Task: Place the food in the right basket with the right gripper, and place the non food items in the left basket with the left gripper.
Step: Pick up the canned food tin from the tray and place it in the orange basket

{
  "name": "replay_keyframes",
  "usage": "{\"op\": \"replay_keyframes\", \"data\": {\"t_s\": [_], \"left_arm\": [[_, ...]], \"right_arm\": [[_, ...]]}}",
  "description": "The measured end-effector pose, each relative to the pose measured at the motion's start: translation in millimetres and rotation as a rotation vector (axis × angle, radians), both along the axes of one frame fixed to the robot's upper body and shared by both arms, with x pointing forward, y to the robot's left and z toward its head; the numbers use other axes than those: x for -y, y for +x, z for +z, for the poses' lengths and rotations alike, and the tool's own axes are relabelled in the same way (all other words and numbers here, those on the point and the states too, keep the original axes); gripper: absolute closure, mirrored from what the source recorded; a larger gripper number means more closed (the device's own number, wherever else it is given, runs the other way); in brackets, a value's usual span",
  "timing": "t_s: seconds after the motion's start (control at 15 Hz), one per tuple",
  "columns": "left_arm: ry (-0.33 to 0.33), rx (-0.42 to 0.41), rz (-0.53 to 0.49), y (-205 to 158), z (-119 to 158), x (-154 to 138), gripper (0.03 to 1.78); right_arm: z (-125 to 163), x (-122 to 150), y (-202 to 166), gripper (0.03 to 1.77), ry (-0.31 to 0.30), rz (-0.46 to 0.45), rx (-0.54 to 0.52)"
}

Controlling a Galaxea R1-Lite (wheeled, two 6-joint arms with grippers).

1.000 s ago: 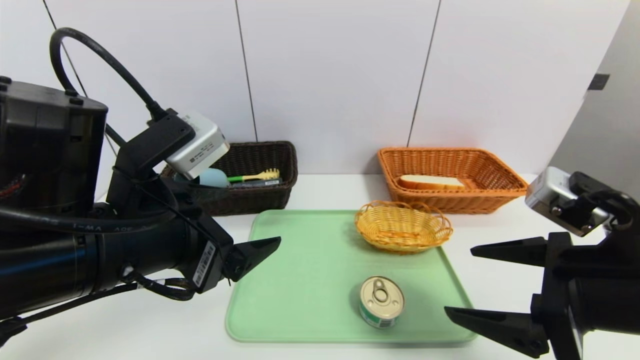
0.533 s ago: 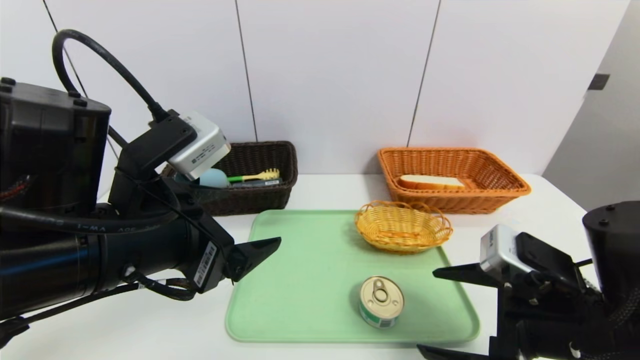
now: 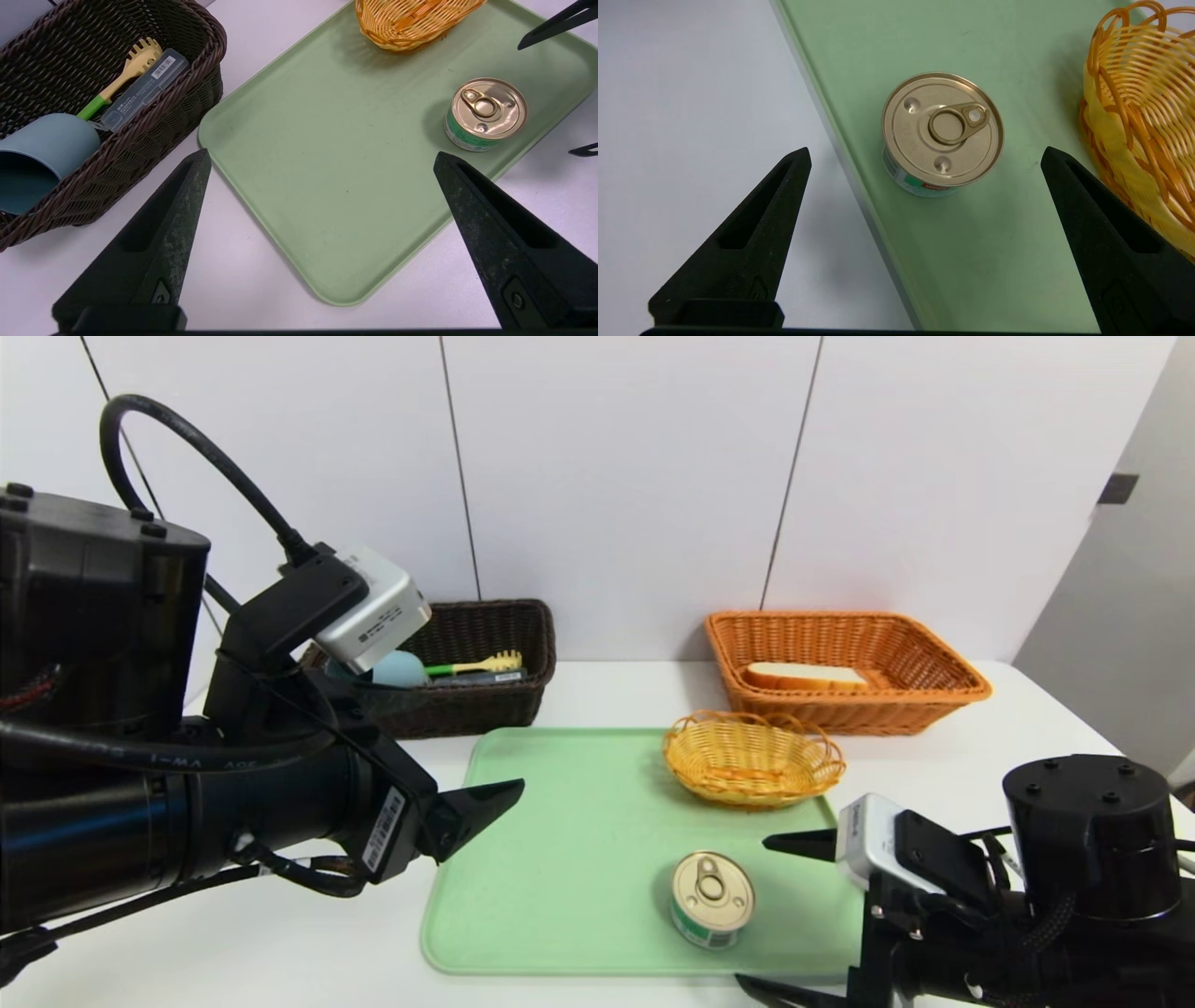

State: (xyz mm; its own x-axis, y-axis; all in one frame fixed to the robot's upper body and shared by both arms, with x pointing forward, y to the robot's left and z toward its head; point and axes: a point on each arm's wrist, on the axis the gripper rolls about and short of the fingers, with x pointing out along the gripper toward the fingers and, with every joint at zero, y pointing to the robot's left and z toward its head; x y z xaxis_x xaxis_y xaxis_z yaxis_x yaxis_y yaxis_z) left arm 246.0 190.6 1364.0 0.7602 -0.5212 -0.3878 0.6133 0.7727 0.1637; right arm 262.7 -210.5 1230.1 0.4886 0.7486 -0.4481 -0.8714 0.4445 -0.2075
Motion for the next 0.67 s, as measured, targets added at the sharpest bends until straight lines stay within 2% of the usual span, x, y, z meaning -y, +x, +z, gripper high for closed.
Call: {"op": "replay_keyframes", "data": {"t_s": [0.67], "left_arm": [[-0.005,-0.002,0.004,1,0,0,0.12]], "right_arm": [[-42,-15,32,0.1,0.064,-0.045,0.064]]}}
